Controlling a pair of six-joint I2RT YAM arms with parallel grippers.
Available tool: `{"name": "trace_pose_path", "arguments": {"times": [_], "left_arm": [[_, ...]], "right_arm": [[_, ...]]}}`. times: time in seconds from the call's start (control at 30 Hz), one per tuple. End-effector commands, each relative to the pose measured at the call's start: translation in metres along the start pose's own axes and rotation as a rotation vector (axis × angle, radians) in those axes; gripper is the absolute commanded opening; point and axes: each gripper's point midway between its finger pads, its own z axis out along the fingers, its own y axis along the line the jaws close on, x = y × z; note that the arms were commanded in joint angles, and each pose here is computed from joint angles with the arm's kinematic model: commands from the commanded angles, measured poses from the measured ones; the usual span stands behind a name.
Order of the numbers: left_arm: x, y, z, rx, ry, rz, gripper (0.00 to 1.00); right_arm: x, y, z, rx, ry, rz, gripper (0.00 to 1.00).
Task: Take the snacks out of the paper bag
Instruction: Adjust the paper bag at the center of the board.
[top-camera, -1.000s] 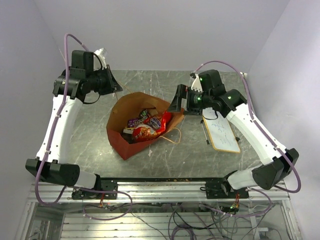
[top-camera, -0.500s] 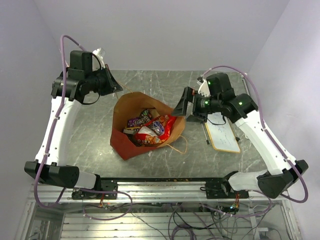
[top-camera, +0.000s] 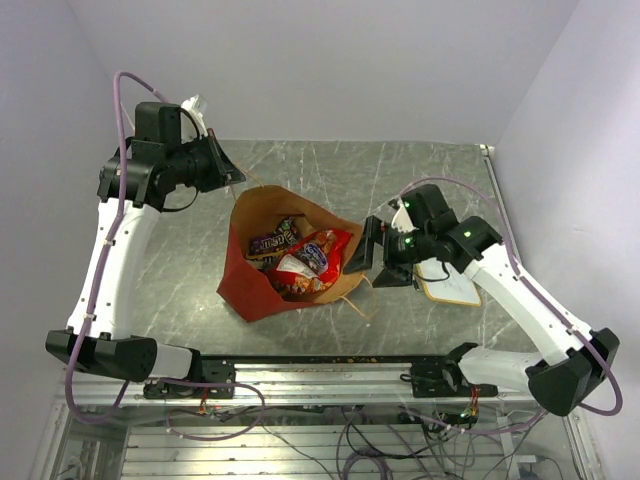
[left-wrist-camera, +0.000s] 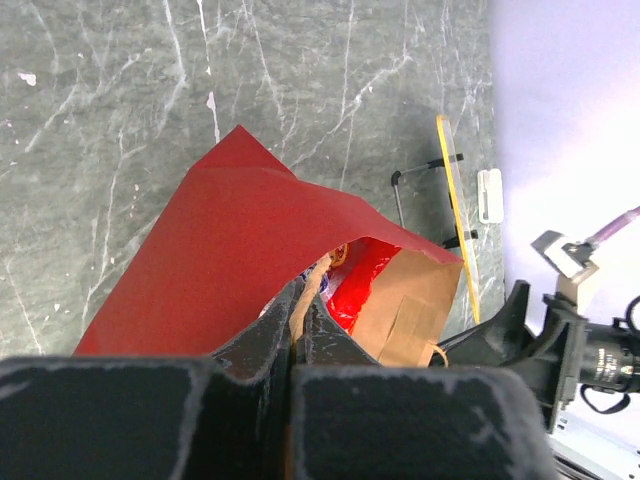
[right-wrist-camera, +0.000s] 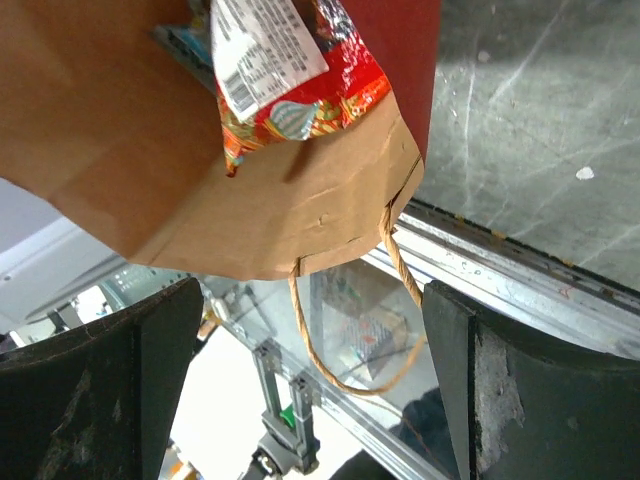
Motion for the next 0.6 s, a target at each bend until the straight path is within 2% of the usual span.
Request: {"name": "trace_pose_path", "arguments": {"times": [0.0,0.23,0.47,0.57], "left_arm": [[-0.027,-0.021,-0.021,0.065,-0.125,0.034,0.07],[-0.033,-0.005,-0.032,-0.021,-0.152,0.041,0.07],[-0.050,0.032,-0.068,-0.243,-0.263,0.037,0.07],[-0.053,0.042,-0.082,-0.310,-0.304,0.029,0.07]], "right_arm": [[0.013,0.002,0.012,-0.008,0.046,-0.024,0.91],[0.023,0.009,0.040,-0.012,0.099,-0.080,0.71],[0.009,0.047,0.070,-0.054,0.109,-0.169,0.33],[0.003,0.063,0.084,-0.060,0.122,-0.210,0.26]]}}
